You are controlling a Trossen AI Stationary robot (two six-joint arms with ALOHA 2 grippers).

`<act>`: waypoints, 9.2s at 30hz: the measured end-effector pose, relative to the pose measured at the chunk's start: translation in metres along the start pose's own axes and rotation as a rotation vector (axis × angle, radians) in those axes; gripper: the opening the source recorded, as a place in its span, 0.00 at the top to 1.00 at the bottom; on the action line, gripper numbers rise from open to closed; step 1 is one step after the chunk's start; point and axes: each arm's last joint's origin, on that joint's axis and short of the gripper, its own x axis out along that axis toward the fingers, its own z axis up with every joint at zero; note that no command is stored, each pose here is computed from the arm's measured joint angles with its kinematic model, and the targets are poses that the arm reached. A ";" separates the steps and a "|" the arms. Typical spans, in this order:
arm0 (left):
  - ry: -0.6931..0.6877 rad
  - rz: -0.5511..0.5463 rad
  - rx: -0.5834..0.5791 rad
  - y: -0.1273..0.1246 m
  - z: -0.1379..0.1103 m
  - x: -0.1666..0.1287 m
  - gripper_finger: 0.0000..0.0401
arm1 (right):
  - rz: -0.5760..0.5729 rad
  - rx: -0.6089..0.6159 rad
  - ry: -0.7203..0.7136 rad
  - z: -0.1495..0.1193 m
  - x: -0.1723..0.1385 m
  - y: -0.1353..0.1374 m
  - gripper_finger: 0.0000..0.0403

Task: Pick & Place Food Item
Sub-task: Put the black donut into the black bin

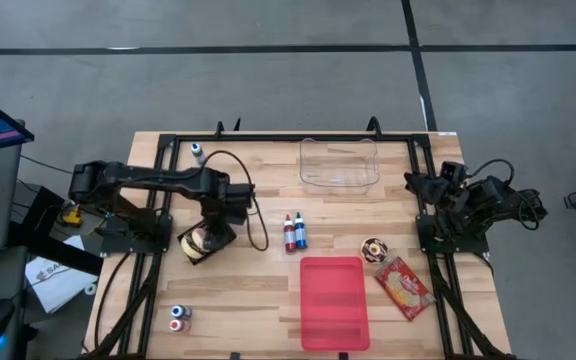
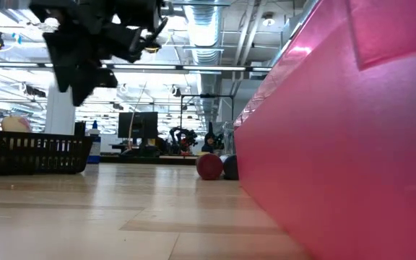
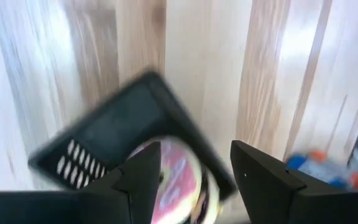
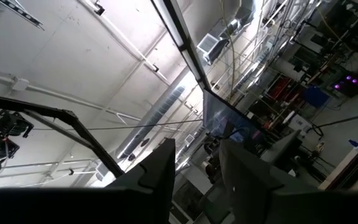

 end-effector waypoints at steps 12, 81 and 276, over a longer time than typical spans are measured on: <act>-0.875 -0.002 -0.141 -0.062 0.040 -0.049 0.53 | -0.219 -0.008 0.163 -0.025 0.010 -0.017 0.70; -1.536 0.174 -0.181 -0.094 -0.002 -0.136 0.53 | -1.408 -0.171 1.378 -0.133 0.015 -0.090 0.33; -1.113 0.981 -0.279 -0.029 0.090 -0.114 0.52 | -0.730 -0.608 0.679 -0.042 0.279 -0.029 0.73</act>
